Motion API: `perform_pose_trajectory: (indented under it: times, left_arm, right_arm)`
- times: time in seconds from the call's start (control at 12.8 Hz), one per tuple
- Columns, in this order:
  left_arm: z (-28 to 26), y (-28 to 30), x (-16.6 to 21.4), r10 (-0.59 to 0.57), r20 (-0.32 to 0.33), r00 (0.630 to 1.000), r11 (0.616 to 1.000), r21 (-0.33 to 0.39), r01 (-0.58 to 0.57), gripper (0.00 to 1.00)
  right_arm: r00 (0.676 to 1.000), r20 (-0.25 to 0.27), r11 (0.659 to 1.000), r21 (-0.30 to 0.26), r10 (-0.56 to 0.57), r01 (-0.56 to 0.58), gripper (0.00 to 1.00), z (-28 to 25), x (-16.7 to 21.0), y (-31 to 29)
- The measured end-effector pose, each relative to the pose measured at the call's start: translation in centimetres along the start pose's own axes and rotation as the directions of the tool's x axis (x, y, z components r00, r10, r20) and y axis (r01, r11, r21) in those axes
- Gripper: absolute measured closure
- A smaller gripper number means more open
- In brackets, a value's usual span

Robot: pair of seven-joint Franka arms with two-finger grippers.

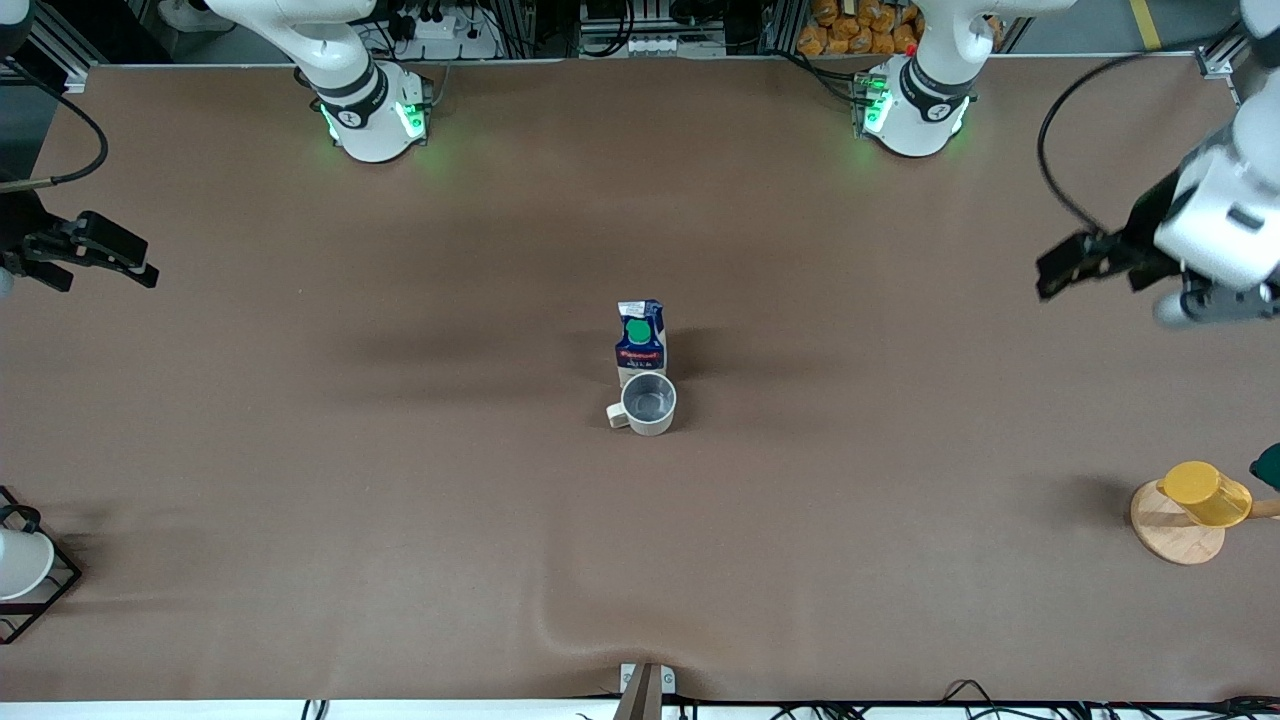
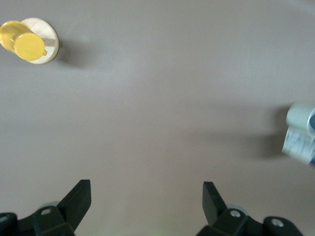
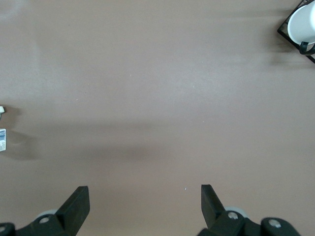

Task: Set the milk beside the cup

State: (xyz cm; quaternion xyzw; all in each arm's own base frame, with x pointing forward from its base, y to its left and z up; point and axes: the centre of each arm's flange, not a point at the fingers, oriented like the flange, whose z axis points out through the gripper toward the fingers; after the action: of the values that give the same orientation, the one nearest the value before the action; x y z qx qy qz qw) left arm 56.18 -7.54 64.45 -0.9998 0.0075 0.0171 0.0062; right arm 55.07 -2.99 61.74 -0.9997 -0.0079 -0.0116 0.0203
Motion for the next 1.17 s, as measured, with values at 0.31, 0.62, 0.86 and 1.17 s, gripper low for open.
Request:
perform_pose_trajectory:
  times: [0.31,0.62,0.86,1.17]
  left_arm:
    - [-3.7,-3.5,-5.0,0.117,0.012,0.993,0.993,0.001,-0.117,0.0]
    - [-4.3,-2.7,-6.2,0.112,0.011,0.994,0.994,0.004,-0.112,0.0]
    - [-3.4,-2.3,-5.6,0.086,0.025,0.996,0.996,0.005,-0.086,0.0]
    - [-3.0,-2.3,-4.6,0.076,-0.003,0.997,0.997,0.004,-0.076,0.0]
  right_arm:
    - [1.0,0.0,1.0,0.0,0.0,0.0,0.0,0.0,0.0,0.0]
    - [1.0,0.0,1.0,0.0,0.0,0.0,0.0,0.0,0.0,0.0]
    - [1.0,0.0,1.0,0.0,0.0,0.0,0.0,0.0,0.0,0.0]
    - [1.0,-0.004,1.0,0.0,-0.001,0.001,0.0,-0.2,0.0,0.0]
